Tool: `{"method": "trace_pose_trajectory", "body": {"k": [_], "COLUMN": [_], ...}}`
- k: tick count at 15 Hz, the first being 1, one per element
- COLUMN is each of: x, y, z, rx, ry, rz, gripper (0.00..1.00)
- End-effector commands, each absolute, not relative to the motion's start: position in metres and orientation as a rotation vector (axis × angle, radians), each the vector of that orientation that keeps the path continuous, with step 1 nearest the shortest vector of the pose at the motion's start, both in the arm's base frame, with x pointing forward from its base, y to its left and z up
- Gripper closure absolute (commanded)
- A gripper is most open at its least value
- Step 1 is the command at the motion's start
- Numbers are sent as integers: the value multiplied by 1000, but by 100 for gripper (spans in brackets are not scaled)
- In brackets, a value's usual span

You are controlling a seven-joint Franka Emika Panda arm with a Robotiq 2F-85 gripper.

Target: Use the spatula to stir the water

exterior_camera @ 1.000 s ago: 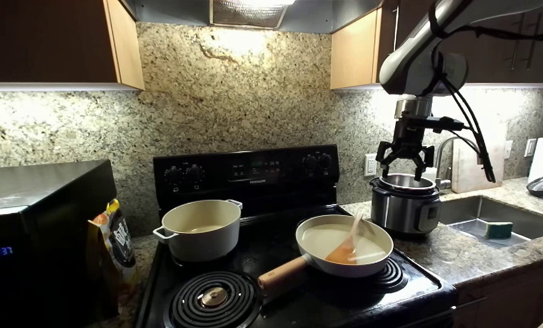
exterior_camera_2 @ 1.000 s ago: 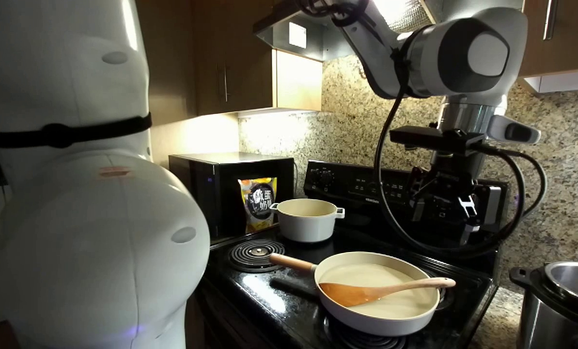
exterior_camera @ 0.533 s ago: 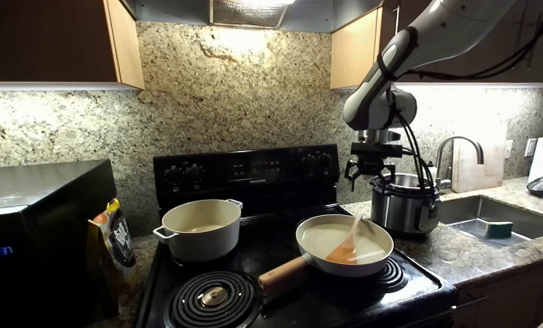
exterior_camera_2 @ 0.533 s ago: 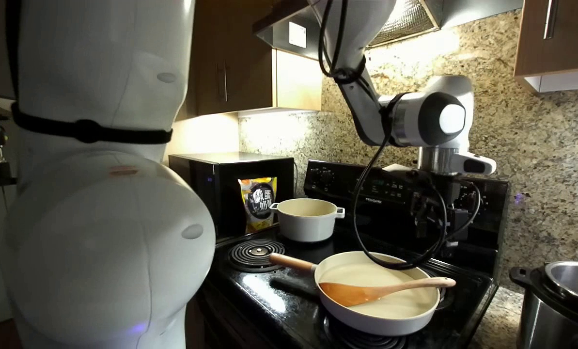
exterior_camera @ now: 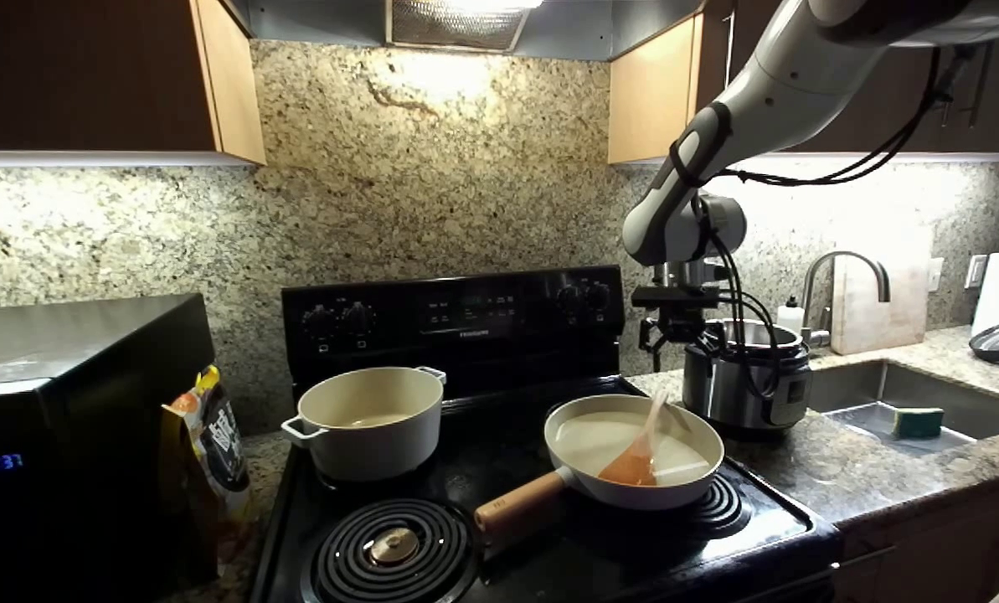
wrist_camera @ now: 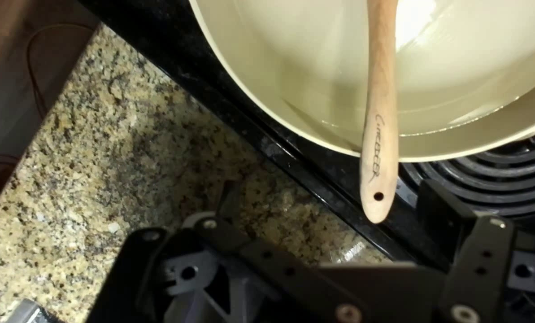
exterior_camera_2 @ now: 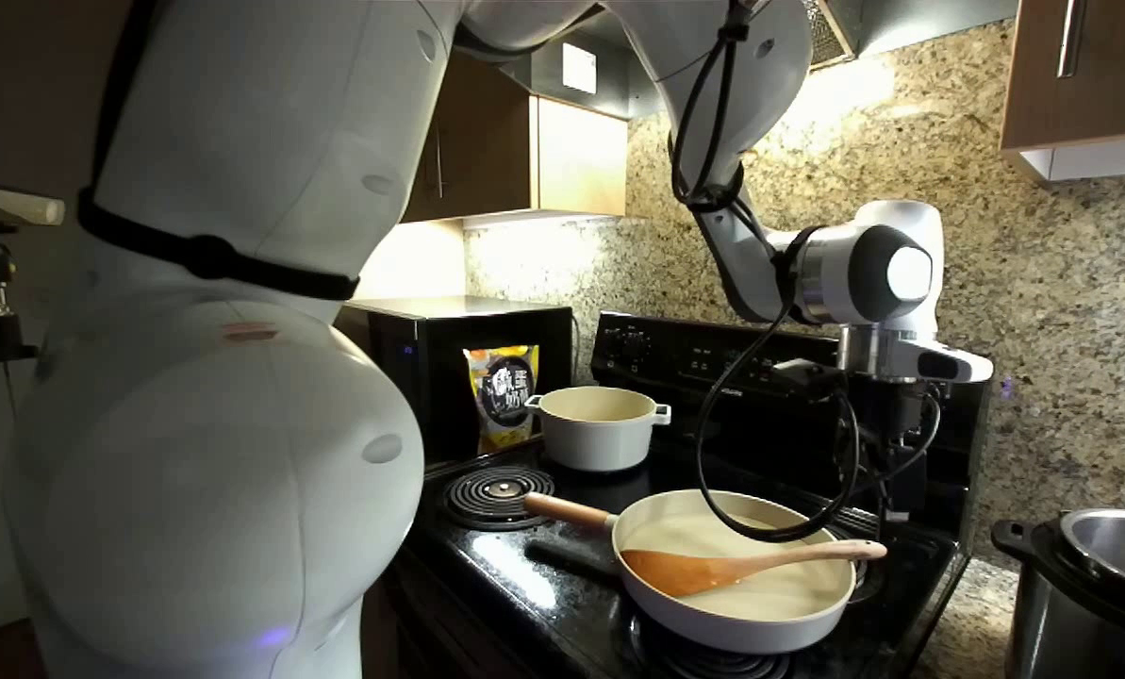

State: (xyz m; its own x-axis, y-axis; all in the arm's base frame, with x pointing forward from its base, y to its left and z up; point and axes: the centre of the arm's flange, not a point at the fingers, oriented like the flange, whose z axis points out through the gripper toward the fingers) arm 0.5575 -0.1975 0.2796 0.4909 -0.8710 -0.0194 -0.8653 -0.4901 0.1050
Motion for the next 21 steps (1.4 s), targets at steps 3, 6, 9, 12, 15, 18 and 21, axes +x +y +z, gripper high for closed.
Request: {"method": "trace_pose_trajectory", "body": {"k": [3, 6, 9, 12, 15, 18, 21], "x": [575, 579, 585, 588, 590, 591, 590], "y": [-185, -184, -188, -188, -185, -185, -185], "z": [263, 261, 257, 253, 244, 239, 235], "rx": [2606, 2604, 2591, 2599, 2621, 2635, 2628], "ry": [-1566, -1593, -1604, -1595, -1563, -1539, -1503], "rz": [-225, -162, -107, -54, -49, -47, -73], "gripper": [0, 0, 0, 0, 0, 0, 0]}}
